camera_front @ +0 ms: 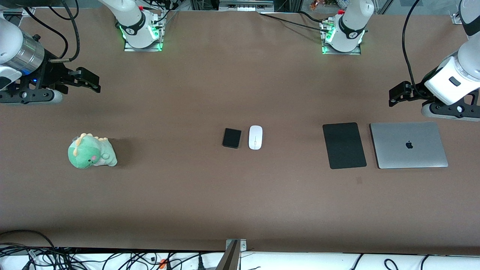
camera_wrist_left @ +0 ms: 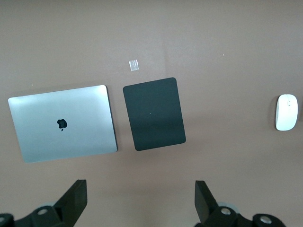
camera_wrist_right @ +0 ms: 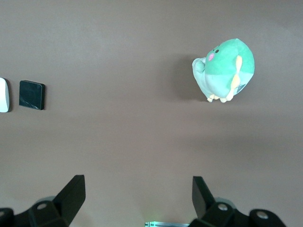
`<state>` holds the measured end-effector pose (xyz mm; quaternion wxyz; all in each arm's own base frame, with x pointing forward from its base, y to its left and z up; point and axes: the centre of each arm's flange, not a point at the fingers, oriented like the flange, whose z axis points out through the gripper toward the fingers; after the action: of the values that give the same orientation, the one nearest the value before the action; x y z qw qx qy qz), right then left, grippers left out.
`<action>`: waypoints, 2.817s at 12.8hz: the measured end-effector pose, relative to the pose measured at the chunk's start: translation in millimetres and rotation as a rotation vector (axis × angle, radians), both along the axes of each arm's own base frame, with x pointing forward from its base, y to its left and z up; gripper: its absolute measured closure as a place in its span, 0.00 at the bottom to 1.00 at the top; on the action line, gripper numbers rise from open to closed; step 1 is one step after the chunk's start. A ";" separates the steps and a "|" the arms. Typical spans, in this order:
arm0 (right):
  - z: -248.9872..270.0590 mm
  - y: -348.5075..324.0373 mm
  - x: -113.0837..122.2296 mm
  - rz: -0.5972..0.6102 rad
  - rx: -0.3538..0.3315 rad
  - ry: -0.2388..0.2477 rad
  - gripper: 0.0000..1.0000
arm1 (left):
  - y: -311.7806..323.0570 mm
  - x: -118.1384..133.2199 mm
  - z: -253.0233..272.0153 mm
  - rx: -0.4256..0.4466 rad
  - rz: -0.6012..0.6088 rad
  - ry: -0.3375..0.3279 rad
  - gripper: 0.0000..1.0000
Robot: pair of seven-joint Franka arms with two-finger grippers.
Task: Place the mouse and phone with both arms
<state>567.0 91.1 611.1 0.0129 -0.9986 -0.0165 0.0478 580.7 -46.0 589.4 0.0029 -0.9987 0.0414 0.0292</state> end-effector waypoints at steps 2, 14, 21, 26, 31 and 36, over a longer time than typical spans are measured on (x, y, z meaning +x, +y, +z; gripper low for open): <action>0.0 0.0 0.0 0.000 0.000 0.000 0.00 | 0.0 0.0 0.0 0.000 0.000 0.000 0.00; 0.0 0.1 0.1 0.000 0.000 0.000 0.00 | 7.6 -2.4 -13.6 0.001 0.014 0.070 0.00; 0.9 0.4 0.3 0.001 0.000 -0.002 0.00 | -143.9 51.2 -192.5 -0.018 -0.152 0.107 0.00; 1.2 0.7 0.4 0.001 0.000 -0.003 0.00 | -309.9 24.5 -306.1 -0.052 -0.021 -0.020 0.00; 1.3 0.7 0.4 0.001 0.000 -0.003 0.00 | -386.8 -21.3 -355.5 -0.080 -0.045 -0.055 0.00; 1.6 1.1 0.6 0.001 0.000 -0.005 0.00 | -385.7 -40.8 -415.6 -0.100 -0.012 -0.078 0.00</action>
<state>567.5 92.2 612.7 0.0129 -0.9987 -0.0169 0.0453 539.9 -431.8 173.9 -0.0453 -0.9977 0.0486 -0.0117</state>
